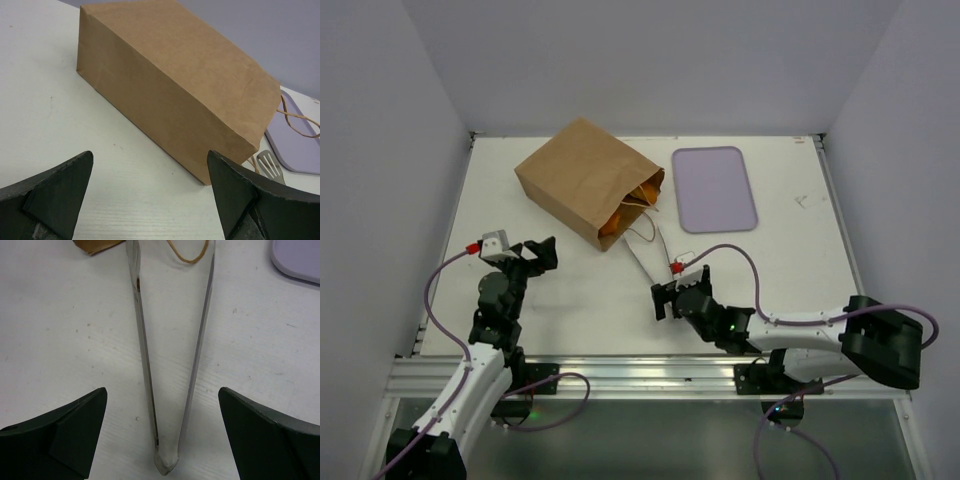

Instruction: Take the fake bread out of the paper bag

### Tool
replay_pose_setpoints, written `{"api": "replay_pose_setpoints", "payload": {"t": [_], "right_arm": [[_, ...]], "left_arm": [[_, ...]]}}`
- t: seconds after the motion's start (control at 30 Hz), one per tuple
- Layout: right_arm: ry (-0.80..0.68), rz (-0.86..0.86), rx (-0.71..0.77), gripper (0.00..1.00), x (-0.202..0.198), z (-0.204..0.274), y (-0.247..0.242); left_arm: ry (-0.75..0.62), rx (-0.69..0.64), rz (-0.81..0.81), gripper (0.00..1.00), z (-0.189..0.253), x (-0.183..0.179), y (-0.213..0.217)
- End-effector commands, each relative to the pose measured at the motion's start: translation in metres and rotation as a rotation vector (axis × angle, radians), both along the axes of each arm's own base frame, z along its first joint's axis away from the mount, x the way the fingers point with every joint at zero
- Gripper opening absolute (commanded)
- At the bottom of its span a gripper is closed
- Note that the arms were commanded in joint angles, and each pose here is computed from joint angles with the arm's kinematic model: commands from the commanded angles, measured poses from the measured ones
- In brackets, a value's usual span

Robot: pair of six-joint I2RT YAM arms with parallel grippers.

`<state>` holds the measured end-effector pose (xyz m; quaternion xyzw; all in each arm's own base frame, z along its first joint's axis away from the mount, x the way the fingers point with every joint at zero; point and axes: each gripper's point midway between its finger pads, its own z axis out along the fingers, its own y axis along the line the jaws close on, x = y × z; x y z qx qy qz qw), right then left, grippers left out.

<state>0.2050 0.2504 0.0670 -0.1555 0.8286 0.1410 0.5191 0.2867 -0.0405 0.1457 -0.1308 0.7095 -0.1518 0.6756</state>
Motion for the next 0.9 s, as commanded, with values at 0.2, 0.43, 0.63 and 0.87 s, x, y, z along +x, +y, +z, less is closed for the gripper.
{"api": "replay_pose_setpoints", "payload": {"t": [0.2, 0.43, 0.63, 0.87], "right_arm": [[-0.137, -0.012, 0.212, 0.99, -0.001, 0.069, 0.002], [-0.11, 0.031, 0.334, 0.99, -0.016, 0.061, -0.007], [-0.122, 0.045, 0.288, 0.99, -0.015, 0.038, -0.004], [-0.21, 0.02, 0.241, 0.99, -0.027, 0.036, 0.011]], "left_arm": [[-0.066, 0.003, -0.021, 1.0, 0.019, 0.003, -0.004], [-0.067, 0.001, -0.029, 1.0, 0.019, 0.003, -0.005], [-0.073, 0.0, -0.03, 1.0, 0.021, 0.003, -0.006], [-0.069, 0.001, -0.024, 1.0, 0.019, 0.003, -0.004]]}}
